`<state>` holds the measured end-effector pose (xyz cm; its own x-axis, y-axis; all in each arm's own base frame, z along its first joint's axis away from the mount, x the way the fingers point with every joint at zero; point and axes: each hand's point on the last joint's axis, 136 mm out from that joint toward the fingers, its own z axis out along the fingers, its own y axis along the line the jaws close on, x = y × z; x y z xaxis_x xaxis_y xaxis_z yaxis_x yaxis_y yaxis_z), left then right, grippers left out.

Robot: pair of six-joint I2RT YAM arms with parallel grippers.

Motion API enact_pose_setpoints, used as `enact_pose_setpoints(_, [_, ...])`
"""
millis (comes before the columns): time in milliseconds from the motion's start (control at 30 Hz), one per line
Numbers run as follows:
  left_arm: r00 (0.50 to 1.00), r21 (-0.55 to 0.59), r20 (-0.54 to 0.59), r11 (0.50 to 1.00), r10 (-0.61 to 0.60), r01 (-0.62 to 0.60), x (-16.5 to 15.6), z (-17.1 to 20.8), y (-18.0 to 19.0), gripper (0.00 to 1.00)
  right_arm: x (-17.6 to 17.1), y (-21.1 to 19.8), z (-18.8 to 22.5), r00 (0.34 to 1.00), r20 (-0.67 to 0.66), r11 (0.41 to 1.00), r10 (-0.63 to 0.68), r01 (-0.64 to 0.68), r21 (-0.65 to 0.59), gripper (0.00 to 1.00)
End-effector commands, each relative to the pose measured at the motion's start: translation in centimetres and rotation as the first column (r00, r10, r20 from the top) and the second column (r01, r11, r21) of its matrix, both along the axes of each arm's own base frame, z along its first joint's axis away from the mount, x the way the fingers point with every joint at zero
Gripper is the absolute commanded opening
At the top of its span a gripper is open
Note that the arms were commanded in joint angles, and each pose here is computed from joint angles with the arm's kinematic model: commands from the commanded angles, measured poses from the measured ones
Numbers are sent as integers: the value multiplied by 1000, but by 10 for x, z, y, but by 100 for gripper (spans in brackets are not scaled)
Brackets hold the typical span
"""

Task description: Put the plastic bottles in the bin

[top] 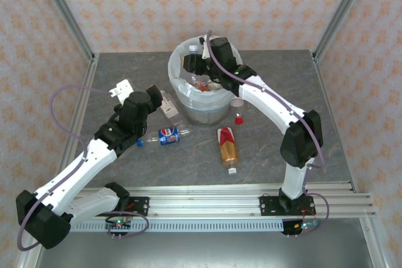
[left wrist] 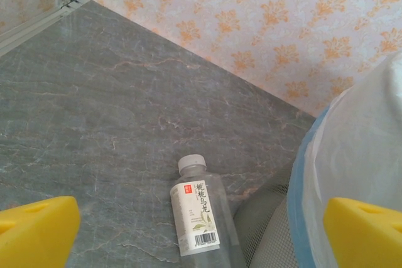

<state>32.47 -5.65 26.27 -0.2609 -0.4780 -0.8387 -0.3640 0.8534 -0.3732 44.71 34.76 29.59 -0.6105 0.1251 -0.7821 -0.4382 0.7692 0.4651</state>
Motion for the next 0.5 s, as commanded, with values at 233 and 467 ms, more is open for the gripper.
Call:
enact_pose_setpoints(233, [999,-6,-42,1000,-5,5,5,-10,-3,100,10,-8,-17,998,7,997,-55,55,-59,65])
enact_pose_setpoints(467, [999,-15,-38,1000,15,-15,6,-12,-1,100,2,-20,6,997,34,993,-69,72,-95,82])
